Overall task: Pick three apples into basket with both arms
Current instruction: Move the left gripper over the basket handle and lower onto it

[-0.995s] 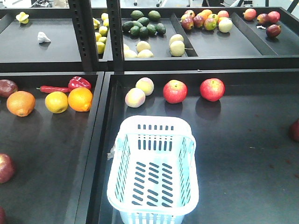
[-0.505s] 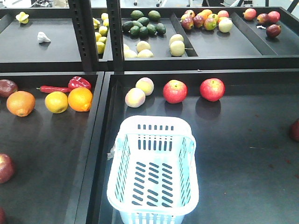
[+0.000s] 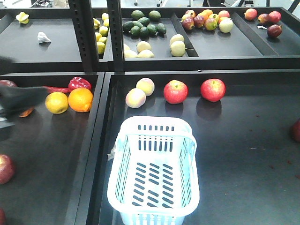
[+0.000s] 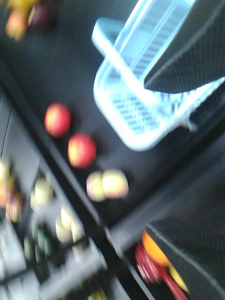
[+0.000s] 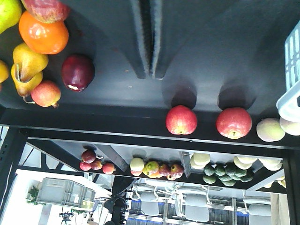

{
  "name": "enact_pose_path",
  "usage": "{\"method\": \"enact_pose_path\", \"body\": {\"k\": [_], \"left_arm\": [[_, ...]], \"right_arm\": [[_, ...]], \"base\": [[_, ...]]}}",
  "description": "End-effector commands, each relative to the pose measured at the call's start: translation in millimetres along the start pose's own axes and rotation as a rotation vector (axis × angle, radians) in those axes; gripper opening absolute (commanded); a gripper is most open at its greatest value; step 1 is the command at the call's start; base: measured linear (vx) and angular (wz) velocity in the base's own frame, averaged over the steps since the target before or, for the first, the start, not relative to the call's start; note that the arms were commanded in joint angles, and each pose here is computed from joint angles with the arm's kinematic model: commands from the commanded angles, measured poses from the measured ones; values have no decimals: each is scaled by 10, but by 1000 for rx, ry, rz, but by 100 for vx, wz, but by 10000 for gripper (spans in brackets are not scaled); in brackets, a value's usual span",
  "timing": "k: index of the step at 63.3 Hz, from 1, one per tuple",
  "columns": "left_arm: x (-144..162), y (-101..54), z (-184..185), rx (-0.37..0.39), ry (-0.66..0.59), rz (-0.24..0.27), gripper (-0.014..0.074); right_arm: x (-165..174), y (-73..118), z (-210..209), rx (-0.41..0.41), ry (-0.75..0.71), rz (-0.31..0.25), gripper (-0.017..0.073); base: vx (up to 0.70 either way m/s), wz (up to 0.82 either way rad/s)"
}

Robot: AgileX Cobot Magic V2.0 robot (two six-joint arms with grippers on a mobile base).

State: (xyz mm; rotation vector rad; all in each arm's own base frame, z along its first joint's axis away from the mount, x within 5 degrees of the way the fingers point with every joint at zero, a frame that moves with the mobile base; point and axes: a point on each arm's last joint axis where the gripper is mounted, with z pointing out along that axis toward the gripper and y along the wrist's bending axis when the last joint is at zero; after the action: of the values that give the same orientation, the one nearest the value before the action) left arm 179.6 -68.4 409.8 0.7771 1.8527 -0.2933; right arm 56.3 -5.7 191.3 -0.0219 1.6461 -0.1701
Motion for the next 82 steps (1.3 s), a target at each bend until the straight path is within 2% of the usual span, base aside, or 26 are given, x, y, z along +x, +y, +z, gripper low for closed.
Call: {"method": "enact_pose_path", "body": {"k": [1,11,17,30,34,45,54,82], "left_arm": [[-278,-15,184,129,-22,92,544],[-452,-40,658,306,64,191,544],[-533,-108,937,392,101,274,544],[-553,-262,1479,445,189,417,544],[-500,-331,1648,465,223,443,544],[-307,-493,2018,512,312,497,544],[-207,-496,2194,487,343,532,544],[21,-501,2577,471,370,508,533]], "right_arm": [[-41,-5,-9,11,-82,-5,-9],[-41,-5,-9,11,-82,-5,-9],[-41,-5,-9,11,-82,-5,-9],[-41,-5,-9,11,-82,-5,-9],[-41,-5,-9,11,-82,-5,-9],[-41,-5,-9,11,-82,-5,-9],[-41,-5,-9,11,-82,-5,-9],[-41,-5,-9,11,-82,-5,-9]], "base": [[0,0],[0,0],[0,0],[0,0],[0,0],[0,0],[0,0],[0,0]]}}
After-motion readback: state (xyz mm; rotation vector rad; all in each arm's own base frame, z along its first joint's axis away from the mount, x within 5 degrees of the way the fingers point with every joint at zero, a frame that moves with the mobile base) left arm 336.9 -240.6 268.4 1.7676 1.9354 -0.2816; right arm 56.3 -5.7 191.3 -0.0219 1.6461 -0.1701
